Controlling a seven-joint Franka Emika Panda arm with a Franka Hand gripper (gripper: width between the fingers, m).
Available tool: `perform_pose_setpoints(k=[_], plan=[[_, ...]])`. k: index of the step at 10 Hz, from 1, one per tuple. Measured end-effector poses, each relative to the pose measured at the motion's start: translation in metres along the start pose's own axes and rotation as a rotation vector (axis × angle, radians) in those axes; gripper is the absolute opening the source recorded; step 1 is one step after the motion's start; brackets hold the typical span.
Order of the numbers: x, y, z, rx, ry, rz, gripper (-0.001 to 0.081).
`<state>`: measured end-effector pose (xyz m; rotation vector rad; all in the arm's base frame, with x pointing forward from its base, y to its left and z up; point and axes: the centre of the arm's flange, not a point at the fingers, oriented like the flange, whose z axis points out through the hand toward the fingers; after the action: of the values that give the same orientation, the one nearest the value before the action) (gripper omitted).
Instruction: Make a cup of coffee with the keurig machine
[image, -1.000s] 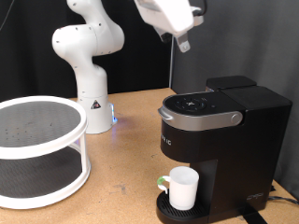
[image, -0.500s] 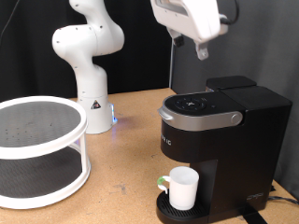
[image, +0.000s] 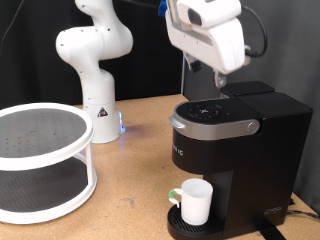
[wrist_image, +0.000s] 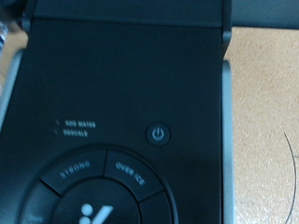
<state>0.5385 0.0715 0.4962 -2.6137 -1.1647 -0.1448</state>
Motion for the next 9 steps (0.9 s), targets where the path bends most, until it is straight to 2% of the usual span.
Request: perform_pose_setpoints(k=[3,4,5,6,7,8,9], plan=[[-0.007,0.0,0.031,-0.04,-0.009,-0.041,0.0405],[-0.01,0.0,0.038,-0.042,-0.01,-0.054,0.0405],[-0.012,0.0,0.044,-0.042,-0.005,-0.066,0.0221],[-0.014,-0.001,0.048,-0.043,-0.001,-0.073,0.0221],[-0.015,-0.002,0.051,-0.05,0.019,-0.077,0.009],[-0.015,-0.003,0.053,-0.063,0.048,-0.081,0.0019],[-0.015,-0.005,0.056,-0.08,0.079,-0.084,0.0019]])
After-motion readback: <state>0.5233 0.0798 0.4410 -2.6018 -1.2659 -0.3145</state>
